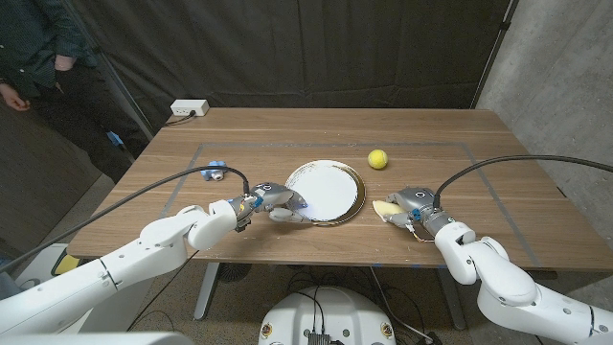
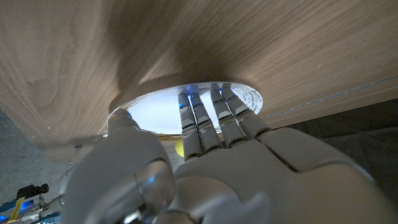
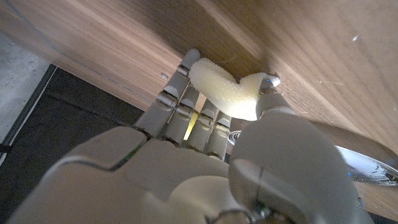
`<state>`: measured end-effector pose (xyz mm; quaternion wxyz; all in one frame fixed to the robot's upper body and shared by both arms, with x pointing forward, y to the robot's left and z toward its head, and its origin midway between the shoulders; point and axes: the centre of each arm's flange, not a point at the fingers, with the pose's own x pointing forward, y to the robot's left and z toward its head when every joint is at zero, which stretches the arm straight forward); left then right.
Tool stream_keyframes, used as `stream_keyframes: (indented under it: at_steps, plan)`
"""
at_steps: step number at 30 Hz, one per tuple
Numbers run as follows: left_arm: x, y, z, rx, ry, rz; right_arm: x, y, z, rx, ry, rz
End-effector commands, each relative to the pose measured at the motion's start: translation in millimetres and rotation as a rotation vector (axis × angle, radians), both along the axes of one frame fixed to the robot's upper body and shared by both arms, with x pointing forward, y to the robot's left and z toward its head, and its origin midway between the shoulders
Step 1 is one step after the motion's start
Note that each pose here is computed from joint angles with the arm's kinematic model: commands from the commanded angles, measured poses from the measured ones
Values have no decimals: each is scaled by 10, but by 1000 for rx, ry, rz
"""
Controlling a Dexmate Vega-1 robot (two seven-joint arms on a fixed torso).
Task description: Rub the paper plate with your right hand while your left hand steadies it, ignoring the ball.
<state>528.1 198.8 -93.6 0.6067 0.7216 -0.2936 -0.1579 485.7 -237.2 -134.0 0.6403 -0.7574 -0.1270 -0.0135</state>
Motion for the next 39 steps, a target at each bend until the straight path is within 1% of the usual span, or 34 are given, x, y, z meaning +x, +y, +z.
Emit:
stream_keyframes:
  at_steps: [1,10,16,22,30,39]
  plan:
    - [-20,-27,2,6,-3,6,-49,21,107,16,-23,26]
    - [-26,-65,32,15,-9,-1,-140,79,260,36,-67,71]
    - [-31,-81,47,24,-8,-4,-208,110,370,46,-109,100]
    - [-42,-103,51,33,-7,-14,-243,158,451,45,-138,121]
    - [-101,-111,69,40,-17,-26,-224,249,544,41,-158,153]
    - [-174,-118,119,72,-37,-29,-140,390,647,14,-166,215]
